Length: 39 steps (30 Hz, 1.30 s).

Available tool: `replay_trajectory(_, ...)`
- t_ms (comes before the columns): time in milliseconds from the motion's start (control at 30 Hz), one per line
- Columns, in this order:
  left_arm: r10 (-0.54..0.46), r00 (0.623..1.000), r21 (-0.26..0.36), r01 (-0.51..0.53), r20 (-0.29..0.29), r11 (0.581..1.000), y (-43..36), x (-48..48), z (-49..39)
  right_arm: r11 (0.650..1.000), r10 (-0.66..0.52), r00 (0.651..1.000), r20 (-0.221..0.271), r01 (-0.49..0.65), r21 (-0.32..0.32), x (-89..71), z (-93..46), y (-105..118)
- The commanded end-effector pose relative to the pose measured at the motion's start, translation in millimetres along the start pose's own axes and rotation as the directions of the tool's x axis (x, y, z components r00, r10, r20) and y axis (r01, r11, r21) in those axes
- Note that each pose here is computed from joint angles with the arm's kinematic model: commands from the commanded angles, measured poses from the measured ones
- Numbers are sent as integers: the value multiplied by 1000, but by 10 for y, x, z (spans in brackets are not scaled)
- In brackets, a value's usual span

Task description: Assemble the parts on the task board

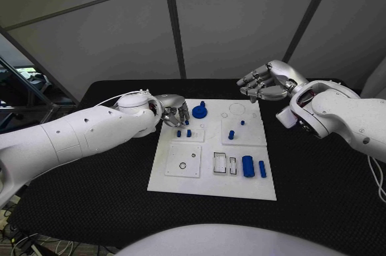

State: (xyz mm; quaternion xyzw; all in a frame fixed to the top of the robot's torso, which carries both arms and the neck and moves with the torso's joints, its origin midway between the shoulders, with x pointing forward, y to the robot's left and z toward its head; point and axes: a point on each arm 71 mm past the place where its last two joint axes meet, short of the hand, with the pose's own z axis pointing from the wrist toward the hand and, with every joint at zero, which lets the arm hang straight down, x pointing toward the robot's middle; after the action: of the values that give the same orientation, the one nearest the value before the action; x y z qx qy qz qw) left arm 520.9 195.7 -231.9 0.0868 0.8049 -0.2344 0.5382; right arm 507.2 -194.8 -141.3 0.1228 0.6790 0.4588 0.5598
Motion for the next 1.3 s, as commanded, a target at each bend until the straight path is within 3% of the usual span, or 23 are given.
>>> replay_trajectory(33, -2, 1000, -9, 2, 25, 1000, 55, -41, -38, 1000, -29, 999, -18, 29, 12, -16, 0, -22)
replay_trajectory(167, -7, 997, -15, 8, 75, 1000, 137, -141, -91, 992, -122, 991, -51, 124, 38, -23, 0, -79)
replay_trajectory(267, -35, 992, -25, 38, 123, 999, 235, -250, -156, 967, -244, 966, -80, 249, 50, -25, 5, -120)
replay_trajectory(433, -193, 966, -39, 202, 173, 979, 428, -368, -300, 888, -451, 885, -115, 458, 43, 4, 33, -138)
replay_trajectory(500, -286, 937, -29, 298, 199, 954, 497, -407, -372, 845, -526, 841, -124, 534, 38, 31, 49, -141)
replay_trajectory(567, -394, 890, -2, 406, 229, 914, 544, -445, -443, 806, -584, 802, -128, 592, 32, 63, 69, -142)
replay_trajectory(600, -453, 858, 20, 462, 244, 887, 558, -463, -477, 788, -607, 784, -129, 615, 28, 83, 78, -143)
replay_trajectory(633, -540, 800, 60, 545, 261, 836, 568, -489, -523, 769, -631, 764, -131, 639, 24, 114, 85, -147)
replay_trajectory(667, -566, 781, 72, 569, 266, 819, 569, -496, -536, 760, -642, 755, -132, 650, 21, 130, 89, -151)
replay_trajectory(733, -708, 648, 150, 699, 280, 699, 561, -532, -602, 731, -675, 725, -136, 683, 14, 198, 105, -172)
replay_trajectory(833, -825, 495, 233, 798, 272, 556, 520, -558, -658, 702, -703, 695, -150, 712, 7, 281, 116, -206)
replay_trajectory(967, -904, 354, 311, 854, 241, 417, 428, -575, -707, 674, -727, 664, -176, 739, 4, 370, 116, -251)
replay_trajectory(1100, -936, 282, 347, 873, 211, 342, 352, -576, -736, 656, -739, 643, -201, 755, 4, 432, 120, -279)
replay_trajectory(1300, -952, 239, 367, 882, 191, 295, 299, -576, -757, 660, -728, 637, -256, 751, -8, 505, 118, -316)
